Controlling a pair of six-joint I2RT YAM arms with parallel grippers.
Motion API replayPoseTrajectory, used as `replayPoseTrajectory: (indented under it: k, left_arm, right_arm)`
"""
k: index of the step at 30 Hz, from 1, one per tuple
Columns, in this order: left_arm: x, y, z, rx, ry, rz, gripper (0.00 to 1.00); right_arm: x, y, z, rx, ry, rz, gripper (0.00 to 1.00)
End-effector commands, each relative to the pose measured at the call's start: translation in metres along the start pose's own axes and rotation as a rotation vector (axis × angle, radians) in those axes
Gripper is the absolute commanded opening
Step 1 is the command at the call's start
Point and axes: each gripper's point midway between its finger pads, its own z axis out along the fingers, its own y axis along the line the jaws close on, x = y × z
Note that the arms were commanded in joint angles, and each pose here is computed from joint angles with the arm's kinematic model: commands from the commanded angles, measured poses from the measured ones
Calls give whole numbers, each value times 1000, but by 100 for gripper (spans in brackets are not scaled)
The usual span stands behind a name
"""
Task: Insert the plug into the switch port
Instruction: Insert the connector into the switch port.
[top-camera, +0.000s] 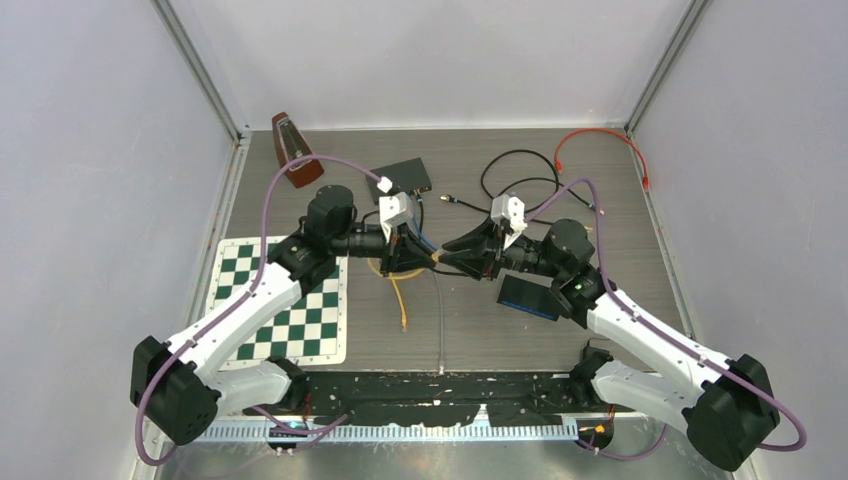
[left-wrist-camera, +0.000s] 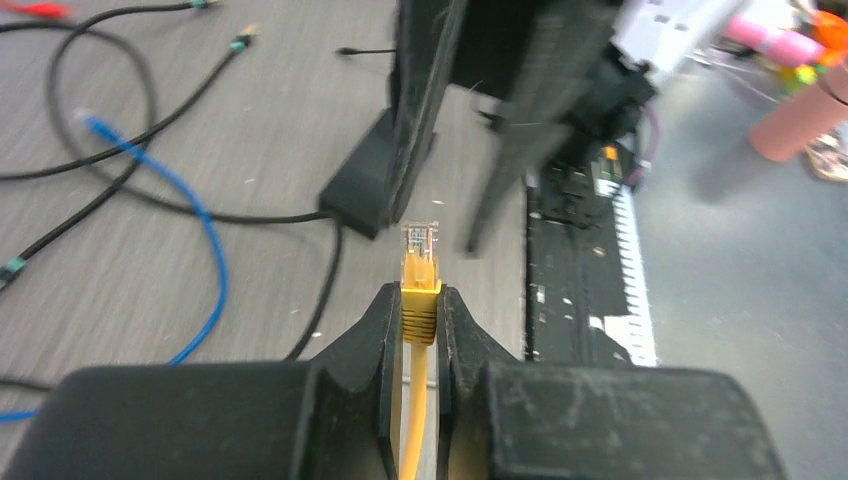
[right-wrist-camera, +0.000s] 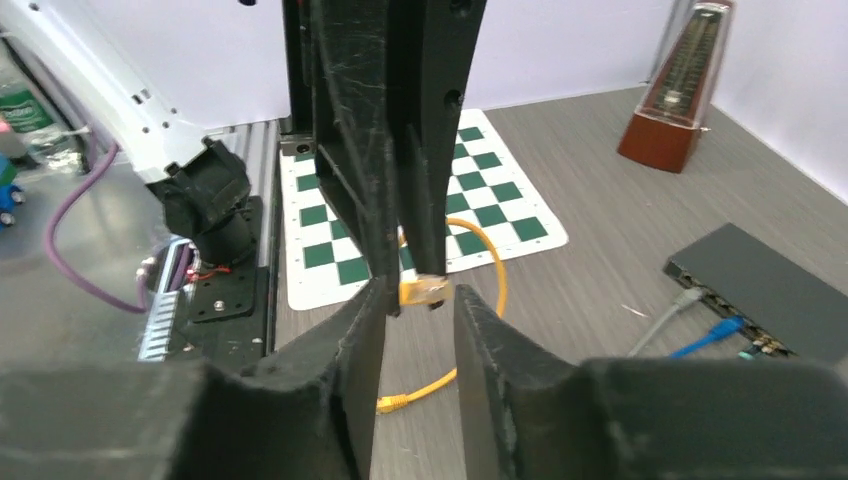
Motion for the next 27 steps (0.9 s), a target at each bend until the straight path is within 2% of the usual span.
replayPoseTrajectory:
  k: [1, 3, 7, 10, 11, 14, 16, 17, 19, 23, 27]
  left_arm:
    - [1, 43, -9, -250, 3, -64, 0]
    - [13, 55, -12, -319, 40, -101, 0]
    - [36, 74, -14, -428, 129, -233, 0]
    - [52, 81, -13, -478, 201, -357, 0]
    - [58, 81, -11, -479, 222, -379, 0]
    - [80, 83, -9, -528, 281, -392, 0]
    - [90, 81, -7, -541, 302, -388, 0]
    - [94, 79, -5, -541, 310, -390, 0]
    - [100, 76, -1, -542, 311, -396, 0]
    - [110, 68, 7, -550, 328, -393, 0]
    - [117, 54, 20, -516, 300, -411, 0]
  right_arm:
    - [-24, -26, -11, 207, -61, 37, 44]
    - [-21, -38, -20, 322, -54, 125, 58]
    - [-2, -59, -52, 586, 9, 292, 64]
    - [39, -80, -102, 907, 121, 389, 66]
    - [48, -82, -111, 958, 141, 410, 66]
    - [80, -88, -157, 1194, 228, 463, 69]
    - [93, -88, -181, 1308, 265, 483, 76]
    - [96, -89, -189, 1342, 273, 487, 84]
    - [110, -89, -209, 1427, 311, 498, 91]
    - [137, -93, -237, 1520, 357, 556, 95]
    - [161, -100, -247, 1522, 418, 595, 95]
